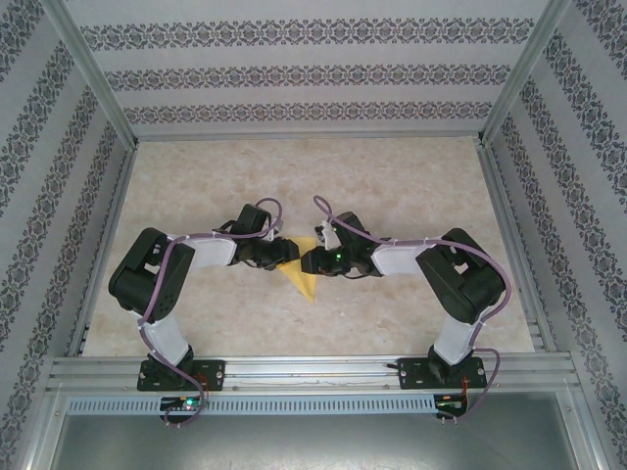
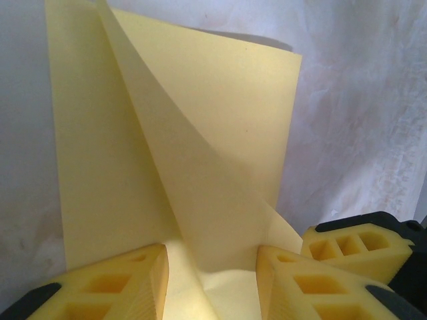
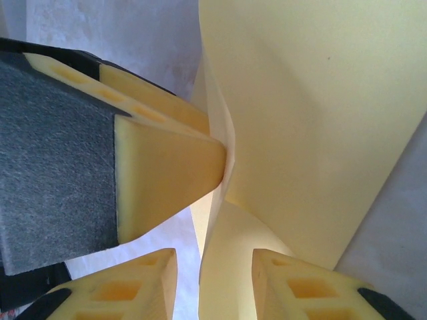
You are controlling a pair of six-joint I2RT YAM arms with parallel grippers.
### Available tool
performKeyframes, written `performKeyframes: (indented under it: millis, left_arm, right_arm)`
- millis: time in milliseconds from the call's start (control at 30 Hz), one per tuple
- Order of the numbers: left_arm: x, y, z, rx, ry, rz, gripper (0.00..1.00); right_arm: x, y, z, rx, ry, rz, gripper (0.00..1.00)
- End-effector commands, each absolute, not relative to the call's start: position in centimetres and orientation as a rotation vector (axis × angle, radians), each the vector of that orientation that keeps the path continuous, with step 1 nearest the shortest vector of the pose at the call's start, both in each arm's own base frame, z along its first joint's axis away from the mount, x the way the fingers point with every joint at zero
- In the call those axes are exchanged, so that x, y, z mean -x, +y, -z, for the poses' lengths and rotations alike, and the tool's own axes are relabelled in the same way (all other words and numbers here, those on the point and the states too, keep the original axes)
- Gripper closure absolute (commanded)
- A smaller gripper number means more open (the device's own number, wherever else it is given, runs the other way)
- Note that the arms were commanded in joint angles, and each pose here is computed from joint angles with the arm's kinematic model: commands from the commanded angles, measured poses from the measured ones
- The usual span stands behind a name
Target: Fold a paper plane with a square sheet of paper (fold left side to right side)
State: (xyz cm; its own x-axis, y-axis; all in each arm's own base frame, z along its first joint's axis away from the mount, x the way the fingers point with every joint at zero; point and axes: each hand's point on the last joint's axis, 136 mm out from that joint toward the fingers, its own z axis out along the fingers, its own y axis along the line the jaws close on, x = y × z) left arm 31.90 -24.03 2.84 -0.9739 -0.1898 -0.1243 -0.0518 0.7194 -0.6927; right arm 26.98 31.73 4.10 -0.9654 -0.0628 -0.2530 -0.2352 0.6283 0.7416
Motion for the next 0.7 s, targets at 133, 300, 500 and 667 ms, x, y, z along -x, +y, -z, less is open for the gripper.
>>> performKeyframes:
  millis: [133,300,500,667]
  left_arm:
    - [-30.9,-22.6,-0.1,0.242,2.815,0.954,0.60]
    - [-30.9,-22.6,-0.2,0.242,2.813,0.956,0.60]
    - [-30.9,-22.6,-0.2,0.241,2.816,0.953,0.60]
    - [-30.9,-22.6,-0.3,0.242,2.812,0.955,0.60]
  right_arm:
    - [-25.8,32.0,-4.1,0.286,2.656,-1.230,0.59]
    - [-25.0,32.4,-3.3,0.311,2.690,-1.196,0.58]
    - [-25.1,32.7,-2.9,0.326,2.702,-1.152,0.61]
    - [-25.4,32.9,-2.7,0.364,2.704,-1.128,0.66]
